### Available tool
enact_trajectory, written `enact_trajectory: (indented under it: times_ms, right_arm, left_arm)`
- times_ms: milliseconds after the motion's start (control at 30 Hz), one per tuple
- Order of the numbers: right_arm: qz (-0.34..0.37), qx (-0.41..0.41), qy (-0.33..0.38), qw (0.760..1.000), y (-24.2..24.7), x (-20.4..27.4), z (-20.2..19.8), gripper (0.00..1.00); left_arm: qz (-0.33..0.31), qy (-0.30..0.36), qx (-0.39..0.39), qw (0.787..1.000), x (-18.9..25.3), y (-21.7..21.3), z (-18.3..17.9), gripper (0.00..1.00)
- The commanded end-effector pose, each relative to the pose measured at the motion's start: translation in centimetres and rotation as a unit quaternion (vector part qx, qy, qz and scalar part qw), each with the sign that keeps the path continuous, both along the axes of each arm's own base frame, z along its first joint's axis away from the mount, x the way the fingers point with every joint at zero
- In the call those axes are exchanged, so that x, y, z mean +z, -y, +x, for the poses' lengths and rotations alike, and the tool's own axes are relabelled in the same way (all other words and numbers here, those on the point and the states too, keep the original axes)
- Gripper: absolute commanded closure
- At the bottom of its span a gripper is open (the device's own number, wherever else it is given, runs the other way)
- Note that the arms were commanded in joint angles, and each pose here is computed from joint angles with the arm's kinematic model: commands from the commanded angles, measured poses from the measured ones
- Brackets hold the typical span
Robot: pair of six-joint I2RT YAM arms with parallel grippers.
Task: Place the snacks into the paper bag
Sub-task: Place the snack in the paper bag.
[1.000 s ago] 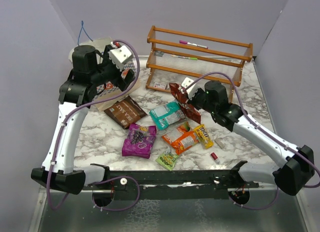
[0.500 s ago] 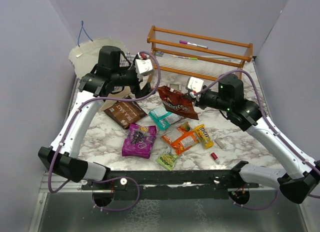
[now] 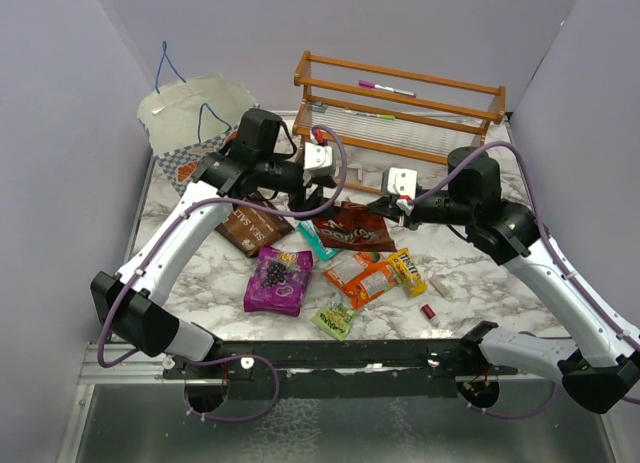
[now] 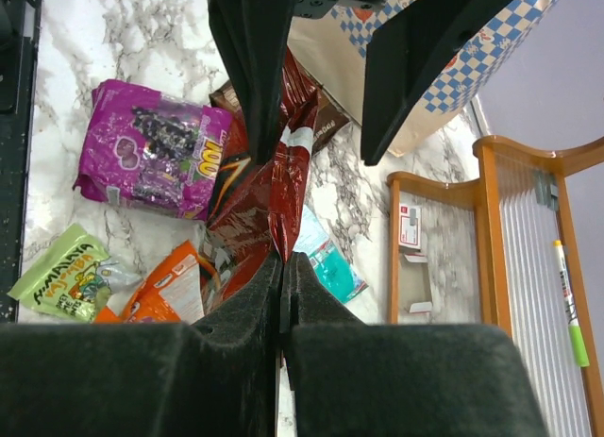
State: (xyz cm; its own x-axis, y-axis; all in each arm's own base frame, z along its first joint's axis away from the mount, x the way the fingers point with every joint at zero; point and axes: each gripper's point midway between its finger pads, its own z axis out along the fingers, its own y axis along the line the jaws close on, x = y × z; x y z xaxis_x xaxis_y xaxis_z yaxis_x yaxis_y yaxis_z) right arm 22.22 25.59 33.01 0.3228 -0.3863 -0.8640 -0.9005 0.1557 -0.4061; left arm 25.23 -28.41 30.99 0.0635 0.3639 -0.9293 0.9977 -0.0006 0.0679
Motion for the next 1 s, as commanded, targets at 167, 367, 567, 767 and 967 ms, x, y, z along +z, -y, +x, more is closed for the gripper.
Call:
enact_trajectory:
  times_ms: [167,367,567,767,967]
  right_arm:
    - [0.034,0.023,-0.001,0.999,0.3,1.5,-0.8,0.99]
    - [0.044,0.005,-0.016,0.999,0.7,1.1,-0.1,0.96]
    - [0.047,-0.015,-0.025,0.998,1.8,0.3,0.3,0.53]
    - [0.057,-0.057,-0.025,0.996,4.1,-0.5,1.0,0.31]
    - [0.042,-0.105,-0.013,0.994,6.2,-2.9,1.8,0.25]
  left_arm:
    - [-0.027,-0.029,-0.047,0.998,-0.5,1.2,-2.1,0.66]
    - [-0.032,-0.015,-0.044,0.998,0.1,0.8,-2.5,1.00]
    - [-0.016,0.020,0.014,1.000,1.2,-0.1,-1.0,1.00]
    - [-0.013,0.065,0.122,0.990,4.6,-2.3,2.3,1.00]
    - [-0.029,0.117,0.227,0.966,9.9,-5.1,5.0,1.00]
